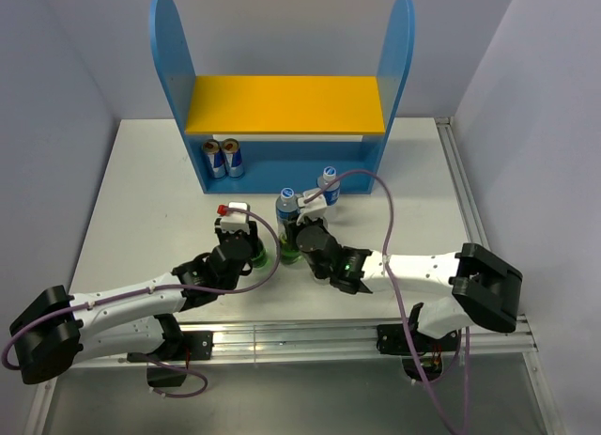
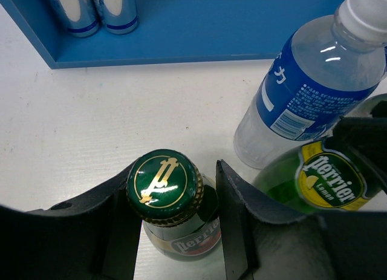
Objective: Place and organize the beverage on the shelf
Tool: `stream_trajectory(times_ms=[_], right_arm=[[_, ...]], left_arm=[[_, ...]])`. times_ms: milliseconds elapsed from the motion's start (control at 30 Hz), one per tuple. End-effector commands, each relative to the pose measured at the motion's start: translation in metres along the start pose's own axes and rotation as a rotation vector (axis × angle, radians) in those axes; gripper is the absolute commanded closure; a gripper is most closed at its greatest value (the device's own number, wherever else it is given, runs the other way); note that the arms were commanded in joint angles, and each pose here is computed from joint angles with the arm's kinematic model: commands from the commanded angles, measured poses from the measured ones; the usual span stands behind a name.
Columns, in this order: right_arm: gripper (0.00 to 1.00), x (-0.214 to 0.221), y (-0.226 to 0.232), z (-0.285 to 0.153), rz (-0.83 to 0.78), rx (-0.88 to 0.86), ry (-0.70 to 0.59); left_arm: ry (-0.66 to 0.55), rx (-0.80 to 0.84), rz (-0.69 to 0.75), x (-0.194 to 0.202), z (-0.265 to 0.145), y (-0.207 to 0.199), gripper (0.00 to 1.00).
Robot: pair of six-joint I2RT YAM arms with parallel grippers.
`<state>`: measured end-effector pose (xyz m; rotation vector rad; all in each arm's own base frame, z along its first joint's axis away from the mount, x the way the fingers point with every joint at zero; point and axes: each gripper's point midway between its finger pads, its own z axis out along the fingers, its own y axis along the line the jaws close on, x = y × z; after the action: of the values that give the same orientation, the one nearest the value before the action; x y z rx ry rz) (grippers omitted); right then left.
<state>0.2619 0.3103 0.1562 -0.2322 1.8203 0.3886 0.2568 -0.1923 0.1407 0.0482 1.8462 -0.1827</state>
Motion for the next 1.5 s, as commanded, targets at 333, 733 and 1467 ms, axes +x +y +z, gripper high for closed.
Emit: stream_trajectory(times_ms=[333,733,1467], right_arm=[[1.0,-0.049,0.003,-0.022,0.069,0.002,-0.061],[1.0,-0.226,-0.009,-0.102,0.201,-0.026,-0.29],[1.0,-0.427,-0.1,-0.017,0.009,0.355,-0.512]], left_arm=[[-0.057,0.012,-0.034,-0.024,-0.001,-0.005,1.0],[-0.055,0.021,-0.036,-0.017,0.0,-0.005,1.0],[-0.063,0.09,-0.061,-0.019,-0.009,-0.008,1.0]])
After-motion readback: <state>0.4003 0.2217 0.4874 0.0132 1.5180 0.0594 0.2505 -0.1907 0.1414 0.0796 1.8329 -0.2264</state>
